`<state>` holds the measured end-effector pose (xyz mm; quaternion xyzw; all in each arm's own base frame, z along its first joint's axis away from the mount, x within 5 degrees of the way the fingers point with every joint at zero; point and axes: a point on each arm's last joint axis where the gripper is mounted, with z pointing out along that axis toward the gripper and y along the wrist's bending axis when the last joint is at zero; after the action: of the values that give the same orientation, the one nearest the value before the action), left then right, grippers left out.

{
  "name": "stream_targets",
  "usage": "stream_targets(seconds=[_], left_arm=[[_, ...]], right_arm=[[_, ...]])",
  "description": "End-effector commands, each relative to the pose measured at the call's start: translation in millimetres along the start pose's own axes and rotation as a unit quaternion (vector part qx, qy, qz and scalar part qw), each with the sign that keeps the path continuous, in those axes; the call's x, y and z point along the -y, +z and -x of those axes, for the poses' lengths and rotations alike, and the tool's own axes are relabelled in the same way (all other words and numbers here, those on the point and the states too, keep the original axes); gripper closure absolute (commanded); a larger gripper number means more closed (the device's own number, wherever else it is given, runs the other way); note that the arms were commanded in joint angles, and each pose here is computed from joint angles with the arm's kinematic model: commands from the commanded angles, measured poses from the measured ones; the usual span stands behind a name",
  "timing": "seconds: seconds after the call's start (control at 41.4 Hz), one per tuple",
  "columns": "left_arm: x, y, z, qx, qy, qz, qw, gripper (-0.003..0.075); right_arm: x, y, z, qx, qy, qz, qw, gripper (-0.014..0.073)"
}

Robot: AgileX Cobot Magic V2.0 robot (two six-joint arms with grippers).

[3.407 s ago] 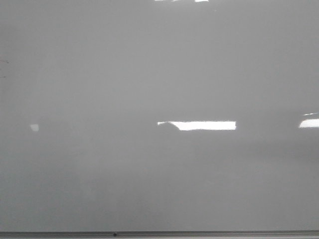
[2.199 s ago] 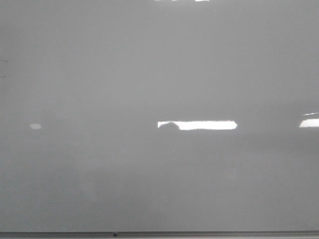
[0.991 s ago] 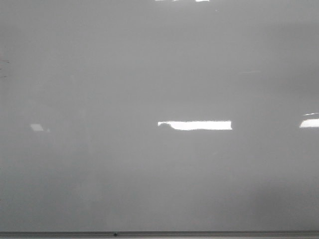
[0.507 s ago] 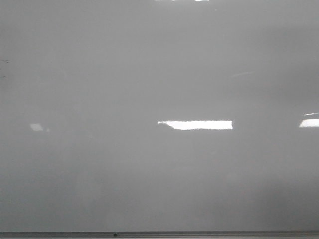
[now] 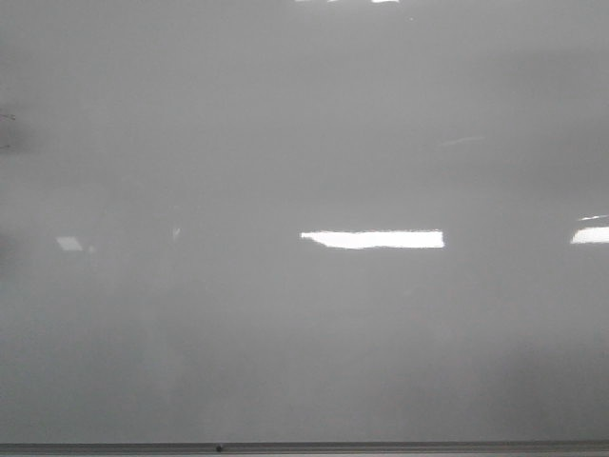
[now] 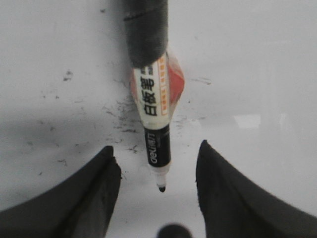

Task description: Write number 9 on whiteboard

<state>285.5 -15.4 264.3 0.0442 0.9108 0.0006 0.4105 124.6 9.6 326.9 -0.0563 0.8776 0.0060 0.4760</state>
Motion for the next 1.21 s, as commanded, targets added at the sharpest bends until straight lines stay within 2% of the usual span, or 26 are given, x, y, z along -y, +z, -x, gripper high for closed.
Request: stream_targets(seconds=[0.0,0.314,0.507,0.652,0.773,0.894,0.966,1.087,1.184], left_arm=[[2,-3,22,0.077,-0.005,-0.003,0.997,0.0414],[2,22,19,0.08,-0.01,-0.004,0.997,0.0512],[2,22,18,0.075,-0.01,-0.004,0.997,0.0668],[3,11,18,0.063,-0.009,-0.005,0.998,0.0736],[2,-10,20,0.062,0.005,-0.001,0.998,0.0739],[7,-34,23,0.037,0.075,-0.003,0.996,0.0739],[14,-45,25,-0.001,0.112,-0.015,0.994,0.0739],[38,-63,32,-0.051,0.189,-0.06,0.979,0.0739],[60,-76,38,-0.053,0.256,-0.102,0.96,0.0739]], right_arm=[[0,-3,15,0.046,-0.004,-0.002,0.999,0.0037],[0,-3,15,0.046,-0.004,-0.002,0.999,0.0037],[0,-3,15,0.047,-0.004,-0.002,0.999,0.0037],[0,-3,15,0.048,-0.004,-0.002,0.999,0.0037],[1,-5,16,0.046,-0.004,-0.002,0.999,0.0037],[1,-9,20,0.037,-0.004,-0.001,0.999,0.0037],[1,-9,22,0.022,-0.004,0.0,1.0,0.0037],[1,-4,28,-0.023,-0.005,0.003,1.0,0.0037],[-1,2,33,-0.05,-0.005,0.011,0.999,0.0037]])
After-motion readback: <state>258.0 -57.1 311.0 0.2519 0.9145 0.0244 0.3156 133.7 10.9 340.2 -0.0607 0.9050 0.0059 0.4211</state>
